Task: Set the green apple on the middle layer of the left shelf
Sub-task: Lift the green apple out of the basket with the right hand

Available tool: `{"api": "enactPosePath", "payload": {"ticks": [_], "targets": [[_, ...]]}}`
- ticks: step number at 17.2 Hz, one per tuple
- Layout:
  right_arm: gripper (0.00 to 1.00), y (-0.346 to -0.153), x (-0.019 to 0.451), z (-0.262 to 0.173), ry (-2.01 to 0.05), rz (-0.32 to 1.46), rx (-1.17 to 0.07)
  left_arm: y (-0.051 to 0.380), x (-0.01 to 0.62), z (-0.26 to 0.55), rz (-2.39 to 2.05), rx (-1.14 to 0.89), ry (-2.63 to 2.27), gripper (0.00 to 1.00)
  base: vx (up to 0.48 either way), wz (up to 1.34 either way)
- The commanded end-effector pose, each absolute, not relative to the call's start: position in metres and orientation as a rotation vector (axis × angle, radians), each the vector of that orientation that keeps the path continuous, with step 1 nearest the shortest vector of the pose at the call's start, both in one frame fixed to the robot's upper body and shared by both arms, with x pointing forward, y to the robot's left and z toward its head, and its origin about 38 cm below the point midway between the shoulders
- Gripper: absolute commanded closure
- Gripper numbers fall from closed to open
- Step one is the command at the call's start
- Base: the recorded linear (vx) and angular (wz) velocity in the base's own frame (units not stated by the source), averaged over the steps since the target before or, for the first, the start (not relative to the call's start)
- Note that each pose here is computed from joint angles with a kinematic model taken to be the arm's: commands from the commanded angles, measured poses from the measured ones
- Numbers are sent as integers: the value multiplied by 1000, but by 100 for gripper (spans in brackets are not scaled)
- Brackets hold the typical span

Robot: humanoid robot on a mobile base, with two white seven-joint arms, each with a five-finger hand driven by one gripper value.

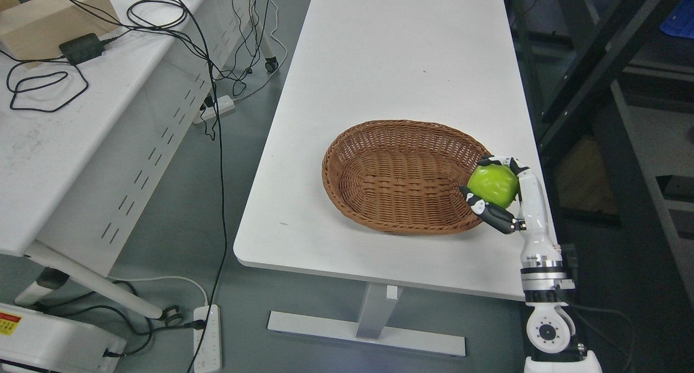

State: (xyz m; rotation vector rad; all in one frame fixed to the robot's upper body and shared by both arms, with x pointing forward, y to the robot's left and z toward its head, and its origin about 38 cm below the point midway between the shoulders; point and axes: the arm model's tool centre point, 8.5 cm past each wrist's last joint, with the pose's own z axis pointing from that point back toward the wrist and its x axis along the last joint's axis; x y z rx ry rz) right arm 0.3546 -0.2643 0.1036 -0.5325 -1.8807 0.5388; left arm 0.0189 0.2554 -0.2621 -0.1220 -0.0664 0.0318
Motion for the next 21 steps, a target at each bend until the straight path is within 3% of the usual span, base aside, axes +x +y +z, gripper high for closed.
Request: {"api": "enactPosePath", "payload": {"ticks": [1,14,21], "targets": [[100,-264,351,104,-1872,504,-536,267,13,-261,33,-106,-55,0,-104,-29],[100,-261,339,94,-1850,519,-518,267,13,-261,33,-104,-55,0,-148,17],[100,-258,340,93,-1851,523,-509,267,13,-261,33,-106,-55,0,-155,-363]]}}
